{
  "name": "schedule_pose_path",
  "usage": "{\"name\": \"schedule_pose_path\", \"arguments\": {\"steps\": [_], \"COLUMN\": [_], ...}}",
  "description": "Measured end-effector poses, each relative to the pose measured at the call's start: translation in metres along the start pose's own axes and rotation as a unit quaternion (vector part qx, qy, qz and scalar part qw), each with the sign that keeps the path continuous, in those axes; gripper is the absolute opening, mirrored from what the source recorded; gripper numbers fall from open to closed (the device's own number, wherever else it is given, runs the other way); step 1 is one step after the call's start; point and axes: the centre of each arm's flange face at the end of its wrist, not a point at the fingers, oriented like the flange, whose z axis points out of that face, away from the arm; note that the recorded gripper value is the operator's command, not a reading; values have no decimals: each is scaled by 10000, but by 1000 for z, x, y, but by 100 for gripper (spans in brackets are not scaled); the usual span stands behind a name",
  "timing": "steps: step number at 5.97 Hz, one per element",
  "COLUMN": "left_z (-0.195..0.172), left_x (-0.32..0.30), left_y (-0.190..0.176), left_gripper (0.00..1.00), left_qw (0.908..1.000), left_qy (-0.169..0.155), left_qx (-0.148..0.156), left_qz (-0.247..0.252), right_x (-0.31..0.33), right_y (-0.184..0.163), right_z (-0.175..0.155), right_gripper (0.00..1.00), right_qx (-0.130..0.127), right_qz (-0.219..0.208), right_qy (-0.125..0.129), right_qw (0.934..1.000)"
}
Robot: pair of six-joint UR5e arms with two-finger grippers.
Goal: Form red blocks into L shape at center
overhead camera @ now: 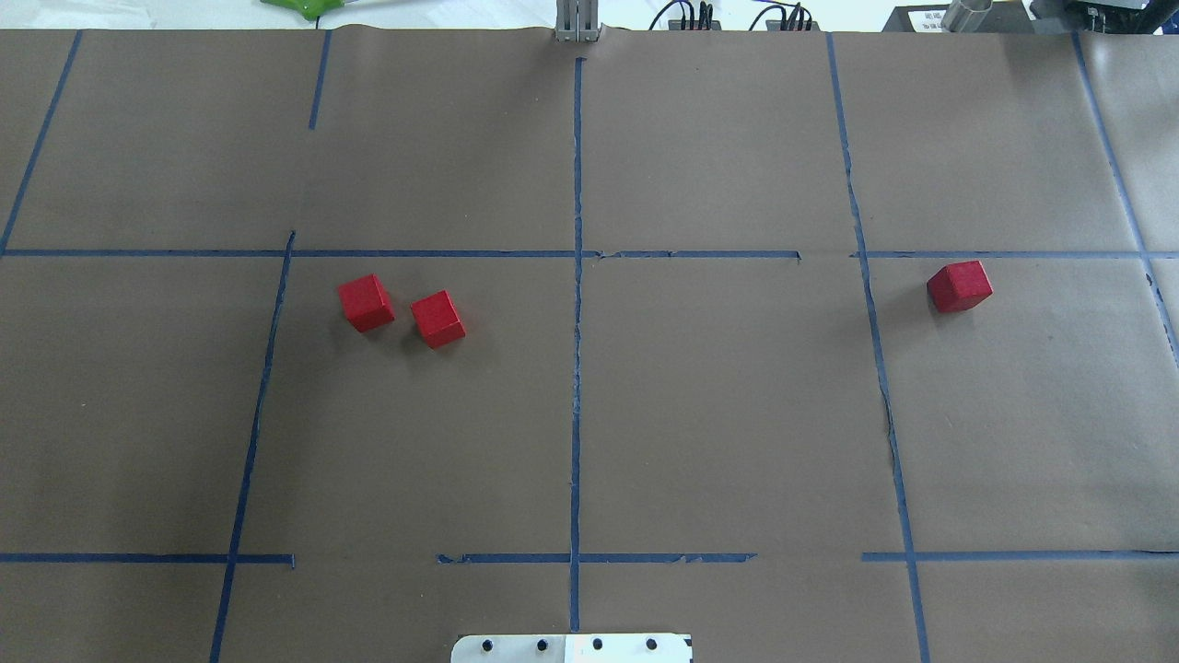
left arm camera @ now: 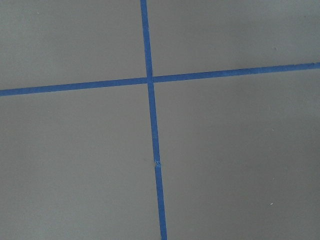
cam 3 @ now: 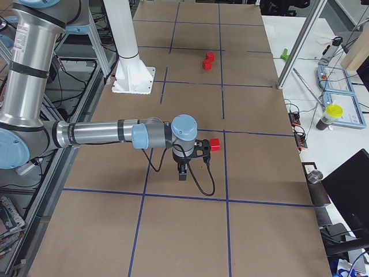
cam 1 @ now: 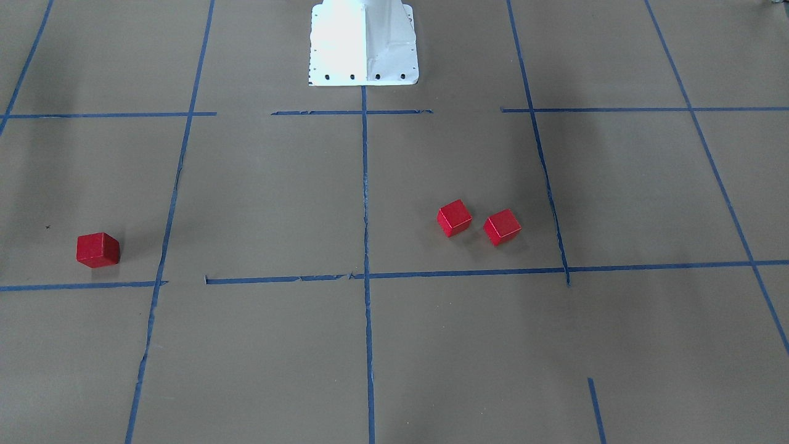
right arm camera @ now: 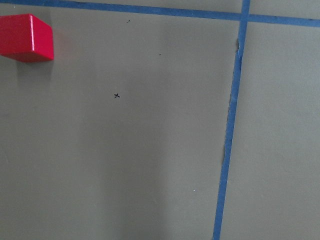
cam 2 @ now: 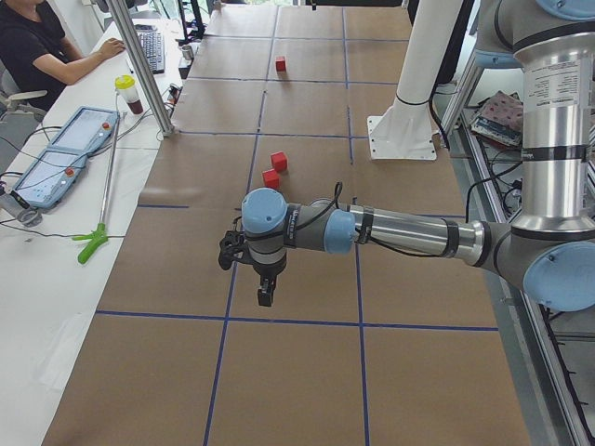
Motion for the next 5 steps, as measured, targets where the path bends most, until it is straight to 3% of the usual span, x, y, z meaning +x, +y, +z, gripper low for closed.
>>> {"name": "schedule_pose_path", "arguments": {"steps": [3, 5], "left_z": [7, 7], "left_x": [-7, -7], "left_y": [12, 13], "left_gripper": [100, 100], "left_qw": [9999, 9999], "left_qy": [-22, -20], "left_qx": [-80, -80], "left_qz": [-81, -82], "right_x": [-10, -27], "right_y": [-8, -22], "right_z": [-6, -6], "right_gripper": [100, 100], "right_qx": [71, 250], "right_qz": [-98, -462], "right_qy": [-110, -176], "right_qw": [9999, 9985]}}
